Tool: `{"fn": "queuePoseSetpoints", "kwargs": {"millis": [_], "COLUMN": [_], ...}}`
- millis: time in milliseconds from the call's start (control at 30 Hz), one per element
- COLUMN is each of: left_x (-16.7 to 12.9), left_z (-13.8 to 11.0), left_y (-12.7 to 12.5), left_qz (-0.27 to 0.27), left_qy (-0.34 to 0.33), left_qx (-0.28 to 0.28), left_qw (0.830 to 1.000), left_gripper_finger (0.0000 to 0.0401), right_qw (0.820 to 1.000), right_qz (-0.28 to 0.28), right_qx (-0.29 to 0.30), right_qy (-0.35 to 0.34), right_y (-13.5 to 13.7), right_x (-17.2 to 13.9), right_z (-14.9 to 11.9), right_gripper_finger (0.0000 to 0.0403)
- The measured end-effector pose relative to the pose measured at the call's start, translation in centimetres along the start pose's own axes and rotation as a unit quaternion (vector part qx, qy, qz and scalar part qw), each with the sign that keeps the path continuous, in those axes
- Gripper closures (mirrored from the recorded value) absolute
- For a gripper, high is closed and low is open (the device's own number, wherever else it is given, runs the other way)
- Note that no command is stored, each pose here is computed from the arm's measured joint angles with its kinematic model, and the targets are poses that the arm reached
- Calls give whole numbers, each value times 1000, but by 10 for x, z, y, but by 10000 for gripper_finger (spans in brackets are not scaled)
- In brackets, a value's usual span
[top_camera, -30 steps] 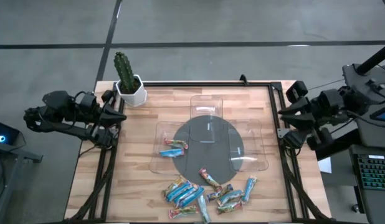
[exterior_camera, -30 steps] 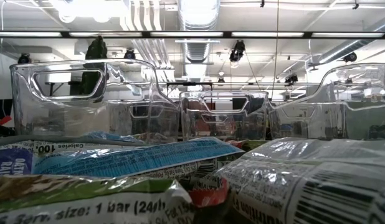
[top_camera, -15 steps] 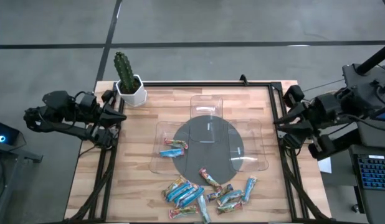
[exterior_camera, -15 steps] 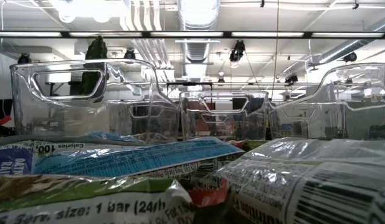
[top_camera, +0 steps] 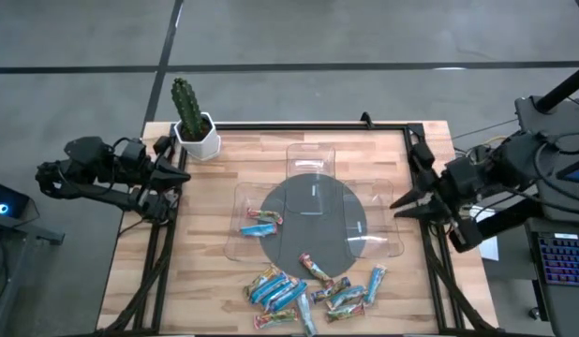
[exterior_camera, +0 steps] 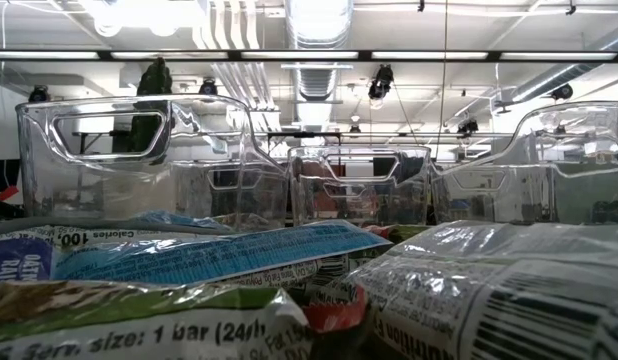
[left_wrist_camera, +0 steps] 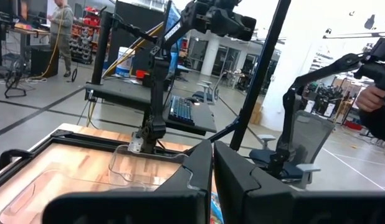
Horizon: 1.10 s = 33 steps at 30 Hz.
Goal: Pick and place Granola Bars by type
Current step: Put the red granola bar into the left transparent bin
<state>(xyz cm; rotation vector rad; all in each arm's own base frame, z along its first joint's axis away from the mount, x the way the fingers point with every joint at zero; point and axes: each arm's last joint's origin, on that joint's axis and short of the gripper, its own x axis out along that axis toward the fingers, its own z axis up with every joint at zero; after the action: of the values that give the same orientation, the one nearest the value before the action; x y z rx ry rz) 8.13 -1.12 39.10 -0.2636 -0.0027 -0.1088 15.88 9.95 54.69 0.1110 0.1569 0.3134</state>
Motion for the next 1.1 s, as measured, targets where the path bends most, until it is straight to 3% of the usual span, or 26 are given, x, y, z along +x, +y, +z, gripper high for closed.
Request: {"fn": "queuePoseSetpoints", "kwargs": {"millis": [433,1100], "left_x": [0,0], "left_z": [0,-1], "left_y": [0,0], "left_qz": [0,2], "left_qy": [1,4], "left_qx": [0,-1], "left_qw": [1000,1000], "left_gripper_finger": [401,401], "right_qw": [994,986], "right_qz": [-34,-39], "right_qx": [5,21], "right_qy": [100,162], "right_y": [-8,-29], "right_x": [34,81], "right_z": [-3,-11], "right_gripper_finger": [365,394]}}
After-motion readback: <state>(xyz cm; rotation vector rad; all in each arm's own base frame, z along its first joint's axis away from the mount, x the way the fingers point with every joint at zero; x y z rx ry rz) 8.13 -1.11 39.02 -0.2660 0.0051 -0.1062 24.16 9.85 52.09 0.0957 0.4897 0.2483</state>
